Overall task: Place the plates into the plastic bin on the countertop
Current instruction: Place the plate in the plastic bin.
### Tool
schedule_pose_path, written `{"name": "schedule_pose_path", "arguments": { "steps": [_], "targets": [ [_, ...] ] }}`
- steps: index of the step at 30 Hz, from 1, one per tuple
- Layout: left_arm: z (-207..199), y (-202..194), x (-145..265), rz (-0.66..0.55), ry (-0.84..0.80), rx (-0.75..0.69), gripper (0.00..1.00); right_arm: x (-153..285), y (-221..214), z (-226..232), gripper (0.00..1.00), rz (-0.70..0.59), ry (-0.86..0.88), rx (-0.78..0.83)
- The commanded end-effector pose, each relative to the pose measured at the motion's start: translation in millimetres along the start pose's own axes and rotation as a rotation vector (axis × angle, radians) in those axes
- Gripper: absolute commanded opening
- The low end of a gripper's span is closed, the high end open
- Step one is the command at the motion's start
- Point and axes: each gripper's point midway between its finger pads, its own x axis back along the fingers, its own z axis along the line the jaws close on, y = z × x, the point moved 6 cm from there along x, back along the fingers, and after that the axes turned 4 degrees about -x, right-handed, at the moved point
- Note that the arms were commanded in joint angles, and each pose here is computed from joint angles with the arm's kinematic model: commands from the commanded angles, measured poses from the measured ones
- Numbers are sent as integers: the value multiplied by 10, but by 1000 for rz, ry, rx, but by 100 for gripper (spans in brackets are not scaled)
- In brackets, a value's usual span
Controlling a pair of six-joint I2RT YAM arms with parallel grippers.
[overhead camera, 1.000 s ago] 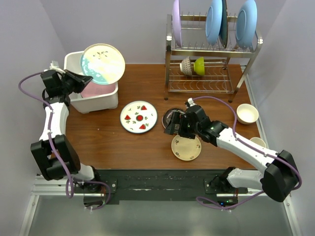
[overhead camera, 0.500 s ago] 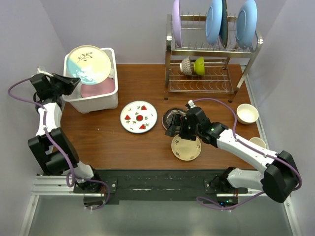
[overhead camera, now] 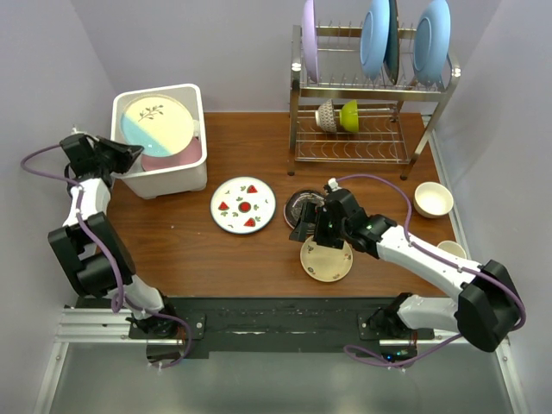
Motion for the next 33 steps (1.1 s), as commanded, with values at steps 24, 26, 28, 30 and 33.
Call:
{"name": "schedule_pose_path", "arguments": {
  "steps": [24, 26, 28, 30, 33],
  "targets": [
    [-52, 72, -572, 119, 1, -124, 0, -55, 16, -1, 99, -3, 14, 10],
    [-34, 66, -580, 130, 20, -125, 0, -56, 16, 3, 99, -4, 15, 11],
    [-39, 99, -572, 128, 36, -138, 4, -59, 18, -2, 99, -4, 13, 11],
    [-51, 120, -565, 125, 41, -152, 9, -67, 13, -16, 99, -1, 8, 10],
    [-73, 144, -557, 123, 41, -163, 18, -78, 16, 4, 99, 2, 15, 11]
  ]
}}
